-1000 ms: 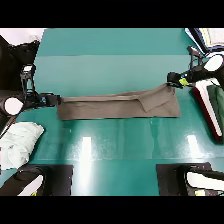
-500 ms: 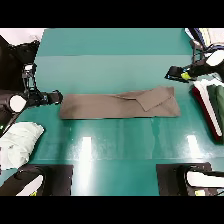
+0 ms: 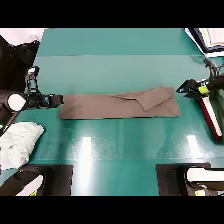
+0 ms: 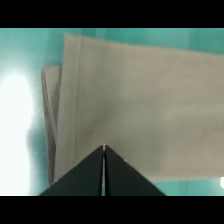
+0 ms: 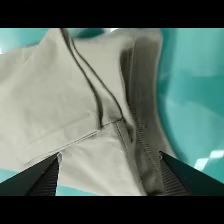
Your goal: Fold the shirts.
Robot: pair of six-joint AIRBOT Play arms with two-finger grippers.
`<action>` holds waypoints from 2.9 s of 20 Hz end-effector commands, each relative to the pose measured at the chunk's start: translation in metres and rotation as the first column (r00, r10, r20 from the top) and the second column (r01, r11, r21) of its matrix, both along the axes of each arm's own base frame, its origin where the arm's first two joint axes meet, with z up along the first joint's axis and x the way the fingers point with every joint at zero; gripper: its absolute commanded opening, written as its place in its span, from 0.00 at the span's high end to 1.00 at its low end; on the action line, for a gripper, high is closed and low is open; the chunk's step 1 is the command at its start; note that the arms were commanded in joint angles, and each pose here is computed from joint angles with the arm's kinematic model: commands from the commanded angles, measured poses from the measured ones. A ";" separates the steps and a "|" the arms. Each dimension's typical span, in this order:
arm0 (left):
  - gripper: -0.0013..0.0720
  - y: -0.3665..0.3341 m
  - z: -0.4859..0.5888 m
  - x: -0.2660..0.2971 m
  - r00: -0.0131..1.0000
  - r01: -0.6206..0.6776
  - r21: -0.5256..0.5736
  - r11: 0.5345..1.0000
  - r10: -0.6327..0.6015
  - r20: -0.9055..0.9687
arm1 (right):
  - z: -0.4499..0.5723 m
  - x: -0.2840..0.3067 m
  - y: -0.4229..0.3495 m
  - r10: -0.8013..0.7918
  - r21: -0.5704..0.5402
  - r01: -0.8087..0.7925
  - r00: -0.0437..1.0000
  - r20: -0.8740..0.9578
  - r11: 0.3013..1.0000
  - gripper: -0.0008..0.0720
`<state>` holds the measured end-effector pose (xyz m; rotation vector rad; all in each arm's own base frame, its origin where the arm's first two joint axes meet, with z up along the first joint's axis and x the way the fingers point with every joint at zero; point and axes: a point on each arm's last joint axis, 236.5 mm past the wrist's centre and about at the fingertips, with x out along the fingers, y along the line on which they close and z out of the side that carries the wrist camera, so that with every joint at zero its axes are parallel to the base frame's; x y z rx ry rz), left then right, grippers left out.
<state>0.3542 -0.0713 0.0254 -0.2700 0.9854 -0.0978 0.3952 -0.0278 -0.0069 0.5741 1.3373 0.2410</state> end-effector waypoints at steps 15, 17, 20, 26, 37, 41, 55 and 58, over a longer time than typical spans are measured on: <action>0.93 -0.018 -0.007 -0.019 0.995 0.003 -0.086 0.996 -0.012 -0.097 | -0.075 0.003 0.040 0.168 0.221 -0.132 0.974 -0.151 0.966 0.04; 0.93 -0.018 -0.007 -0.019 0.995 0.003 -0.086 0.996 -0.012 -0.098 | -0.077 0.002 0.045 0.186 0.221 -0.150 0.971 -0.150 0.964 0.23; 0.94 -0.020 -0.006 -0.019 0.995 0.001 -0.101 0.995 -0.011 -0.097 | -0.077 0.003 0.053 0.249 0.212 -0.223 0.963 -0.107 0.951 0.73; 0.95 -0.086 -0.004 -0.019 0.986 0.142 -0.145 0.979 -0.153 -0.062 | -0.049 0.005 0.062 0.306 0.173 -0.298 0.952 -0.022 0.939 0.95; 0.94 -0.320 -0.082 0.018 0.795 0.568 -0.125 0.813 -0.582 -0.174 | 0.154 -0.005 0.189 0.312 0.205 -0.423 0.854 0.417 0.883 0.96; 0.94 -0.320 -0.093 0.032 0.799 0.562 -0.114 0.819 -0.573 -0.181 | 0.172 -0.023 0.217 0.358 0.192 -0.479 0.819 0.447 0.857 0.96; 0.94 -0.125 0.077 0.095 0.903 0.429 0.253 0.867 -0.421 -0.086 | 0.214 -0.028 0.305 0.454 0.184 -0.611 0.727 0.515 0.770 0.96; 0.94 -0.056 0.133 0.091 0.951 0.297 0.305 0.905 -0.308 -0.011 | 0.216 -0.029 0.360 0.501 0.182 -0.677 0.674 0.543 0.713 0.96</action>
